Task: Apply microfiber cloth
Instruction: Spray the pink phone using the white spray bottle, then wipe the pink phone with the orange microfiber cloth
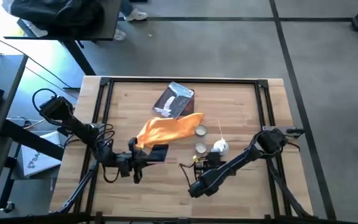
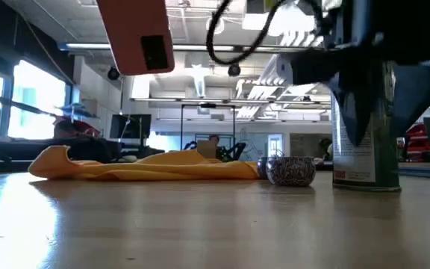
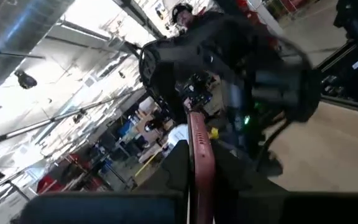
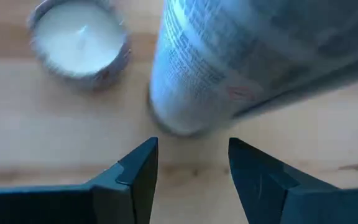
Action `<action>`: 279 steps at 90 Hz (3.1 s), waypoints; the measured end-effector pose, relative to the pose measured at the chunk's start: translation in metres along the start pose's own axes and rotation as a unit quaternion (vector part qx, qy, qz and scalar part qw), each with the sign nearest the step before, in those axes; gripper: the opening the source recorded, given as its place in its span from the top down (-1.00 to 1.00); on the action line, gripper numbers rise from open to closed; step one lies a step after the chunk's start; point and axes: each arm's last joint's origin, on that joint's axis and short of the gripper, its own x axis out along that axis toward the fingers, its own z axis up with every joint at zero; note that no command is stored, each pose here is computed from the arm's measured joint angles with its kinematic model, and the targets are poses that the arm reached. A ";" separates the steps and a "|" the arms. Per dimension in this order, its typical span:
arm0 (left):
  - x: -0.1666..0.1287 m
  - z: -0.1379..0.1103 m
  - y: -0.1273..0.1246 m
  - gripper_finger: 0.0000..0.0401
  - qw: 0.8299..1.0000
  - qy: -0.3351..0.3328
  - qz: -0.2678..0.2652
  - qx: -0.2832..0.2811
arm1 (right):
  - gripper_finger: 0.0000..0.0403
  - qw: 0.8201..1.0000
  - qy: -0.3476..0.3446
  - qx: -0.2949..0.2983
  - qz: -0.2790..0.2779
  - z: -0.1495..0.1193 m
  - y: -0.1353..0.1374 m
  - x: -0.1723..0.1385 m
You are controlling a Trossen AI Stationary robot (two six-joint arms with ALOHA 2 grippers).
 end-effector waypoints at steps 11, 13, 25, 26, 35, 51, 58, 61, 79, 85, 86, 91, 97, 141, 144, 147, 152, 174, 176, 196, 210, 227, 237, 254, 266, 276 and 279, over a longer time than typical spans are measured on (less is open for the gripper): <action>0.000 0.000 0.000 0.95 1.000 0.001 0.001 -0.002 | 0.18 1.000 -0.014 0.007 -0.027 0.004 -0.001 0.017; 0.000 0.000 0.000 0.95 1.000 0.001 0.002 -0.002 | 0.18 0.999 -0.016 0.007 -0.032 0.005 -0.001 0.020; 0.002 -0.002 0.002 0.95 1.000 0.006 0.007 -0.001 | 0.18 0.998 -0.027 0.007 -0.061 0.011 -0.001 0.035; 0.002 -0.002 0.002 0.95 1.000 0.006 0.008 -0.001 | 0.18 0.998 -0.028 0.007 -0.064 0.012 -0.001 0.036; 0.003 -0.004 0.004 0.95 1.000 0.011 0.012 -0.001 | 0.18 0.996 -0.032 -0.004 -0.084 0.019 0.001 0.047; 0.004 -0.005 0.004 0.95 1.000 0.013 0.014 0.000 | 0.18 0.993 -0.029 -0.006 -0.110 0.043 -0.005 0.059; 0.004 -0.005 0.004 0.95 1.000 0.014 0.015 0.000 | 0.18 0.994 -0.030 -0.003 -0.109 0.057 -0.012 0.059; 0.004 -0.005 0.004 0.95 1.000 0.014 0.015 0.000 | 0.18 0.994 -0.031 -0.001 -0.106 0.064 -0.016 0.058; 0.005 -0.005 0.005 0.95 0.998 0.016 0.020 -0.049 | 0.18 0.997 -0.032 -0.009 -0.065 0.097 -0.038 0.047; 0.006 -0.006 0.007 0.95 0.995 0.014 0.023 -0.096 | 0.18 0.998 -0.038 -0.032 -0.033 0.104 -0.042 0.039; 0.007 -0.007 0.007 0.95 0.994 0.014 0.023 -0.104 | 0.18 0.998 -0.040 -0.039 -0.024 0.105 -0.042 0.038; 0.009 -0.010 0.010 0.95 0.989 0.010 0.022 -0.145 | 0.18 0.995 -0.053 -0.086 0.028 0.105 -0.042 0.030; 0.013 -0.013 0.013 0.95 0.981 -0.004 0.010 -0.195 | 0.18 0.981 -0.074 -0.150 0.098 0.101 -0.039 0.017; 0.034 -0.036 0.037 0.95 0.883 -0.073 -0.116 -0.449 | 0.18 0.861 -0.142 -0.240 0.425 0.049 -0.026 -0.075; 0.034 -0.037 0.038 0.95 0.878 -0.070 -0.114 -0.460 | 0.18 0.854 -0.144 -0.239 0.439 0.047 -0.025 -0.078; 0.035 -0.038 0.039 0.95 0.874 -0.067 -0.113 -0.468 | 0.18 0.849 -0.147 -0.236 0.449 0.046 -0.024 -0.081; 0.036 -0.041 0.040 0.95 0.873 -0.059 -0.111 -0.472 | 0.18 0.847 -0.153 -0.229 0.455 0.046 -0.024 -0.083; 0.035 -0.049 0.055 0.95 0.871 -0.001 -0.094 -0.482 | 0.18 0.868 -0.173 -0.195 0.422 0.051 0.000 -0.063; 0.034 -0.049 0.058 0.95 0.872 0.005 -0.092 -0.481 | 0.18 0.870 -0.173 -0.199 0.417 0.051 0.004 -0.059; 0.008 -0.040 0.087 0.95 0.883 0.069 -0.091 -0.456 | 0.18 0.893 -0.133 -0.211 0.375 0.062 0.042 -0.020; -0.022 -0.033 0.106 0.95 0.885 0.113 -0.054 -0.448 | 0.18 0.903 -0.131 -0.218 0.347 0.082 0.057 -0.001; -0.052 -0.034 0.120 0.95 0.871 0.164 0.042 -0.460 | 0.18 0.898 -0.131 -0.237 0.347 0.113 0.081 0.021; -0.058 -0.033 0.121 0.95 0.869 0.169 0.051 -0.462 | 0.18 0.899 -0.127 -0.245 0.339 0.131 0.092 0.037; -0.058 -0.036 0.118 0.95 0.876 0.188 0.049 -0.441 | 0.18 0.895 -0.124 -0.256 0.343 0.153 0.112 0.066; -0.059 -0.042 0.113 0.95 0.867 0.226 0.059 -0.440 | 0.18 0.881 -0.120 -0.272 0.367 0.152 0.129 0.085; -0.058 -0.046 0.107 0.94 0.856 0.247 0.055 -0.451 | 0.18 0.879 -0.109 -0.289 0.362 0.142 0.139 0.106; -0.057 -0.047 0.104 0.93 0.854 0.247 0.052 -0.454 | 0.18 0.880 -0.103 -0.294 0.360 0.139 0.141 0.111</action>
